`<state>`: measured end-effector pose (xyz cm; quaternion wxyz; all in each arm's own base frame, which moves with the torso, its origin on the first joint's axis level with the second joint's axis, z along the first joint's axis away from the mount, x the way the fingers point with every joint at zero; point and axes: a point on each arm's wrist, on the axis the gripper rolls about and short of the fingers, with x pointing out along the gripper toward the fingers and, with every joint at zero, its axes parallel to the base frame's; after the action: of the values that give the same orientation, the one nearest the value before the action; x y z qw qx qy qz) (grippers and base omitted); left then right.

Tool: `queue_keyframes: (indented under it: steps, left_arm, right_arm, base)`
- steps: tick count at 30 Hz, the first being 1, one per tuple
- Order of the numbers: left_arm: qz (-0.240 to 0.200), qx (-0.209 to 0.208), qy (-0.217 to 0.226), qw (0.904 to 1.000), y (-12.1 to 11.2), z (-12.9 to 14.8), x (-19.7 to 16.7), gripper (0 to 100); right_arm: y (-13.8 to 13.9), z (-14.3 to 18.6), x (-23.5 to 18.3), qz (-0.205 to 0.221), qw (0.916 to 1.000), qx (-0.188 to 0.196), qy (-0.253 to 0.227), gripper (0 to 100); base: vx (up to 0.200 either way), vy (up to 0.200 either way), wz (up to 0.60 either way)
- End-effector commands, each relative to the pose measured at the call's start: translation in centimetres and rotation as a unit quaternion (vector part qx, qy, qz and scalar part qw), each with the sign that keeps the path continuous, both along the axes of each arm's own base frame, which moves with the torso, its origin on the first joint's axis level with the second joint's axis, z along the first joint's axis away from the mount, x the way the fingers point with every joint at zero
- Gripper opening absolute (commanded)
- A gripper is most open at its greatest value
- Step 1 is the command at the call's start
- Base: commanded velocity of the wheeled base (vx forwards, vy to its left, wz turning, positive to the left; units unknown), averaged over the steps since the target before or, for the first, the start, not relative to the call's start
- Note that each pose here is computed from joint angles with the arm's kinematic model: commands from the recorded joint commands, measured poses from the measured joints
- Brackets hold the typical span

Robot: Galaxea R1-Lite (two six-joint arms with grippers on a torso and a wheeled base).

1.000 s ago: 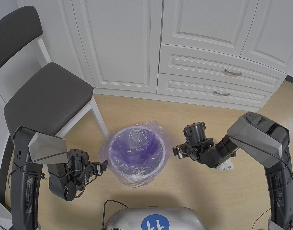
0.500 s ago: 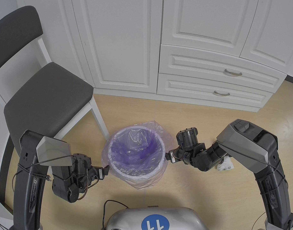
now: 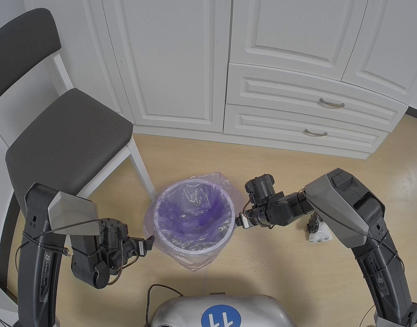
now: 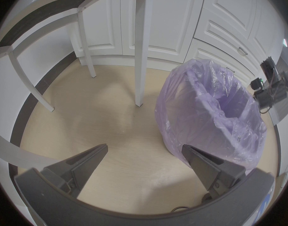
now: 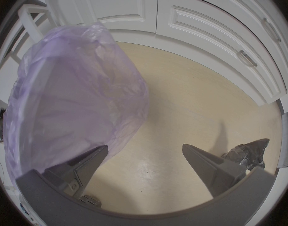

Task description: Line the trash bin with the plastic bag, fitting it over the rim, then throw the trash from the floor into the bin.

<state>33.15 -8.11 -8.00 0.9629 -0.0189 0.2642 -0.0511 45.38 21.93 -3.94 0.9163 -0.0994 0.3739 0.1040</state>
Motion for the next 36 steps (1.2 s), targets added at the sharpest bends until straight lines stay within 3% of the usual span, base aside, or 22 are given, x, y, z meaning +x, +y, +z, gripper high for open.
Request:
queue_keyframes:
  steps: [1, 3, 12, 19, 25, 26, 30, 36]
  left_arm:
    - [-0.014, -0.001, -0.001, 0.9999, 0.2, 1.2, -0.7, 100]
    - [-0.017, -0.003, -0.001, 0.9999, 0.3, 1.5, -1.0, 100]
    - [-0.063, 0.009, -0.002, 0.9980, 1.0, 4.1, -3.1, 100]
    - [-0.068, 0.014, -0.019, 0.9974, 1.1, 5.7, -3.7, 100]
    - [-0.069, 0.016, -0.038, 0.9968, 1.3, 7.2, -4.0, 100]
    - [-0.069, 0.015, -0.044, 0.9965, 1.3, 7.8, -4.2, 100]
    - [-0.070, 0.013, -0.057, 0.9959, 1.3, 8.8, -4.5, 100]
    - [-0.069, 0.011, -0.073, 0.9948, 1.4, 9.8, -4.7, 100]
  right_arm:
    - [-0.5, -1.3, 2.0, -0.015, 0.9996, -0.012, 0.020, 100]
    - [-0.7, -0.6, 1.8, -0.018, 0.9995, -0.010, 0.022, 100]
    - [-3.0, 9.5, -3.3, -0.011, 0.9997, -0.016, 0.011, 100]
    - [-1.5, 13.4, -6.5, 0.009, 0.9994, -0.025, -0.022, 100]
    - [3.1, 13.9, -8.6, 0.051, 0.9970, -0.015, -0.056, 100]
    - [5.3, 13.2, -9.2, 0.074, 0.9949, -0.005, -0.069, 100]
    - [8.7, 10.7, -9.7, 0.101, 0.9920, -0.003, -0.077, 100]
    - [11.6, 7.3, -9.3, 0.108, 0.9910, -0.016, -0.077, 100]
  base:
    - [0.000, 0.000, 0.00]
    - [0.000, 0.000, 0.00]
    - [0.000, 0.000, 0.00]
    - [0.000, 0.000, 0.00]
    - [0.000, 0.000, 0.00]
    - [0.000, 0.000, 0.00]
    - [0.000, 0.000, 0.00]
    - [0.000, 0.000, 0.00]
